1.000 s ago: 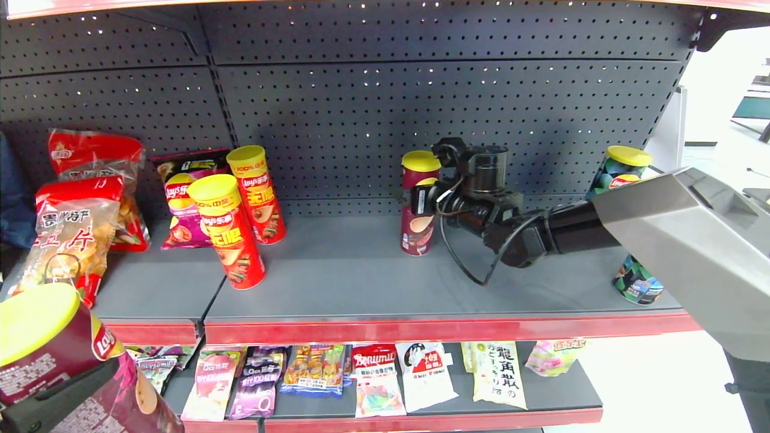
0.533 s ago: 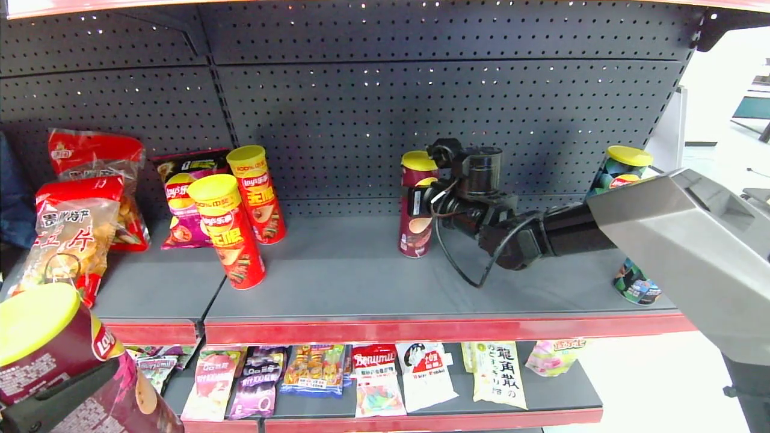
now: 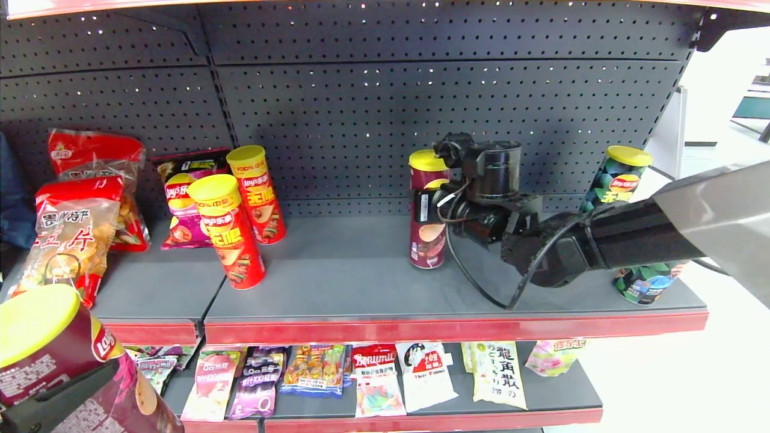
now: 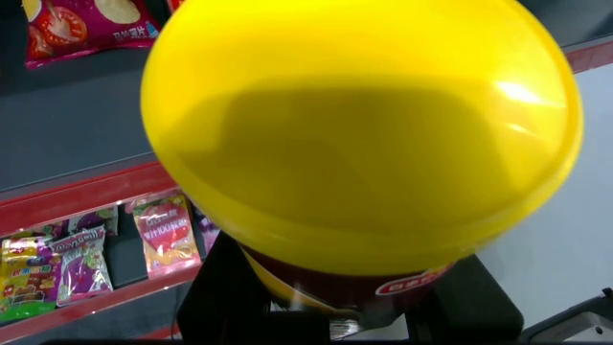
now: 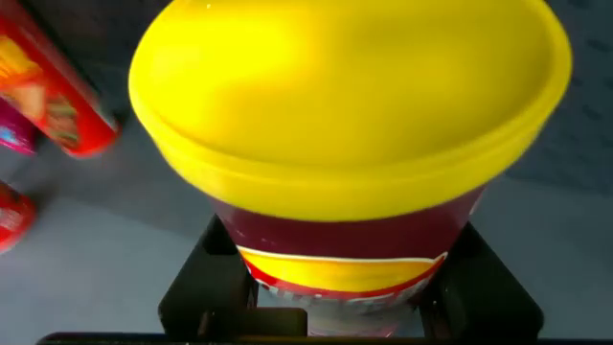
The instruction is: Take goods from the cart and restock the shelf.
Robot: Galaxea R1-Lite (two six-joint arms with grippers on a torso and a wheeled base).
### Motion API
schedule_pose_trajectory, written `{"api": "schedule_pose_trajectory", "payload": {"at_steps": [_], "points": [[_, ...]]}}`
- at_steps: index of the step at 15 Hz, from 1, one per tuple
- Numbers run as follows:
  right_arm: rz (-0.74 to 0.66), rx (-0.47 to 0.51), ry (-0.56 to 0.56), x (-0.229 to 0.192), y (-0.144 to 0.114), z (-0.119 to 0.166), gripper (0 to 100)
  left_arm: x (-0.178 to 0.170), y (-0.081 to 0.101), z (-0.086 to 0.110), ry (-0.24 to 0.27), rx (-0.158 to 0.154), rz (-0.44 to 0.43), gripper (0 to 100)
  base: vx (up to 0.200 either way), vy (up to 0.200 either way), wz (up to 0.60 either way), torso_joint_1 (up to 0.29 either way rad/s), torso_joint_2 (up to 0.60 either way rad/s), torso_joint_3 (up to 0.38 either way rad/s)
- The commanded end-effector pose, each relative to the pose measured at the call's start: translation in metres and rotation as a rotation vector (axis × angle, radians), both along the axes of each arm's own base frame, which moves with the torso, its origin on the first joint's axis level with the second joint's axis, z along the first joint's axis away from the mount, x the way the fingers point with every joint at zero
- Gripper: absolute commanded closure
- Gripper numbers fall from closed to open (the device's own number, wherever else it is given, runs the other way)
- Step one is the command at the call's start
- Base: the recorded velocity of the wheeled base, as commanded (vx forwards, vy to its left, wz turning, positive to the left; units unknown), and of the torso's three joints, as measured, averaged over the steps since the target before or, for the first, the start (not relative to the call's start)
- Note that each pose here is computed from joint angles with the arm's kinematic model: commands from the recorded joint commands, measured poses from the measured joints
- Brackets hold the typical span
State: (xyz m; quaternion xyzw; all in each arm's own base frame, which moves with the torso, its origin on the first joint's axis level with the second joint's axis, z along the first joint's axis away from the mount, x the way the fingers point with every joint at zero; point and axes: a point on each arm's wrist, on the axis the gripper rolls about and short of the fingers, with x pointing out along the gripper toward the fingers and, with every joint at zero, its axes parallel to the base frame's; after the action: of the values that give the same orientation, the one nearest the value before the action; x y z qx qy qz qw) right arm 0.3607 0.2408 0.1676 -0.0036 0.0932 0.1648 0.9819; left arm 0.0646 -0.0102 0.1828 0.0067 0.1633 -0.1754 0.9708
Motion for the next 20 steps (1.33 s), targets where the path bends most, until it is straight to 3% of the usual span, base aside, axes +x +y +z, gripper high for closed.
{"api": "schedule_pose_trajectory", "payload": {"at_steps": [1, 6, 11, 20], "points": [[-0.020, -0.018, 0.006, -0.022, -0.012, 0.009, 100, 0.000, 0.000, 0.000, -0.002, 0.000, 0.000, 100, 0.000, 0.000, 0.00, 0.000, 0.00, 0.000], [-0.073, -0.024, -0.005, -0.039, -0.014, 0.012, 100, 0.000, 0.000, 0.001, -0.004, 0.000, -0.001, 100, 0.000, 0.000, 0.00, 0.000, 0.00, 0.000], [-0.052, -0.017, -0.004, -0.052, -0.012, -0.007, 100, 0.000, 0.000, 0.001, -0.004, 0.000, -0.001, 100, 0.000, 0.000, 0.00, 0.000, 0.00, 0.000], [-0.021, -0.011, -0.013, -0.067, 0.004, -0.015, 100, 0.000, 0.000, 0.001, -0.004, 0.000, -0.001, 100, 0.000, 0.000, 0.00, 0.000, 0.00, 0.000]]}}
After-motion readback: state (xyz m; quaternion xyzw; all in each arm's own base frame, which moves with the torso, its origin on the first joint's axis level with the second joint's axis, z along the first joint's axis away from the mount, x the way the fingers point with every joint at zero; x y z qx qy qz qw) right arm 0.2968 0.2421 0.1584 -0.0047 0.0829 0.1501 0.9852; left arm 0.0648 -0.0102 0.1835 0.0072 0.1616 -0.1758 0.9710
